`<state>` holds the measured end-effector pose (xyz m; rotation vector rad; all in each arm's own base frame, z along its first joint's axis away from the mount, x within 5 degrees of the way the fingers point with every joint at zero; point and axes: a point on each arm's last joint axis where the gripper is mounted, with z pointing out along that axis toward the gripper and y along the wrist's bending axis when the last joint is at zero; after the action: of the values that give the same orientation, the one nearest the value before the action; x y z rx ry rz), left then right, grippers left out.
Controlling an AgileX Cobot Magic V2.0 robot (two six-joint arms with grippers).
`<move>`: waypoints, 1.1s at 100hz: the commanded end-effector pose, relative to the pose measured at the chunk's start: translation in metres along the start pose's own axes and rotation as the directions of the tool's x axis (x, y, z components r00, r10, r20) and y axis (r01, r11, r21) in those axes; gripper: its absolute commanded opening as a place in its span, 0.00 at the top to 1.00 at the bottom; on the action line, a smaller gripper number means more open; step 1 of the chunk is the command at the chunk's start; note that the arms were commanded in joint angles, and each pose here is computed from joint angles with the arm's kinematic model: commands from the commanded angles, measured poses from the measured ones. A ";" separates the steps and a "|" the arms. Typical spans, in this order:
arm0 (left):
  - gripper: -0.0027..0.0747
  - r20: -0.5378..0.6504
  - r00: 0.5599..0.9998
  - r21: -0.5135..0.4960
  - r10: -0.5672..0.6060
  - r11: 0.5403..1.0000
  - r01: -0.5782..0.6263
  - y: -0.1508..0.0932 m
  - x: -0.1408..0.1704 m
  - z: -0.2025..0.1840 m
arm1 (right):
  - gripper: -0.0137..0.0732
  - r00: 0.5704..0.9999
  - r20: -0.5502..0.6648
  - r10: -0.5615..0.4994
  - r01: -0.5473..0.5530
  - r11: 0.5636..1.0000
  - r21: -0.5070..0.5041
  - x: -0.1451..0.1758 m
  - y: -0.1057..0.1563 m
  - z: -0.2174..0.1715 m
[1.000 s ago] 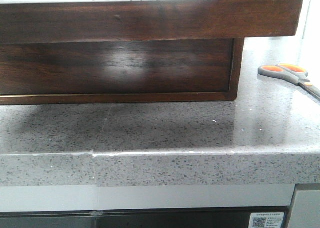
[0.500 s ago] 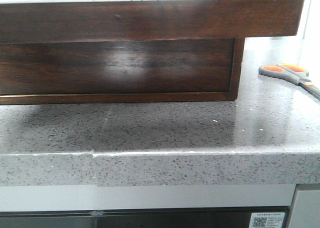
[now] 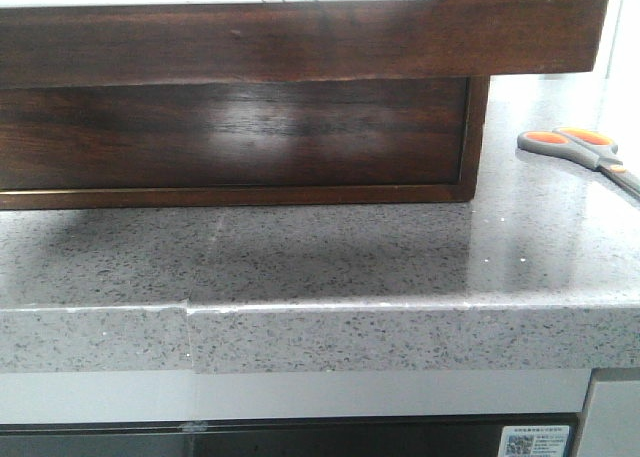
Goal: Put scissors in drawer with both arms
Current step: 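Lower the right gripper over the grey-and-orange scissors, then close the right gripper on the scissors and lift them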
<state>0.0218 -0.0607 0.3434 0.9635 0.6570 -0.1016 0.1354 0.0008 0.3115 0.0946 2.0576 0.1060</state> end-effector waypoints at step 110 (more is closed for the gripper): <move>0.59 0.019 0.996 -0.044 -0.083 0.996 0.084 0.010 -0.007 0.001 | 0.31 0.715 -0.699 -0.034 0.030 0.999 -0.018 -0.098 0.000 0.226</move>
<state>0.0223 -0.0587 0.3434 0.9374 0.6896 -0.1152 0.3798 -0.0030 0.2702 0.0353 2.8869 0.1543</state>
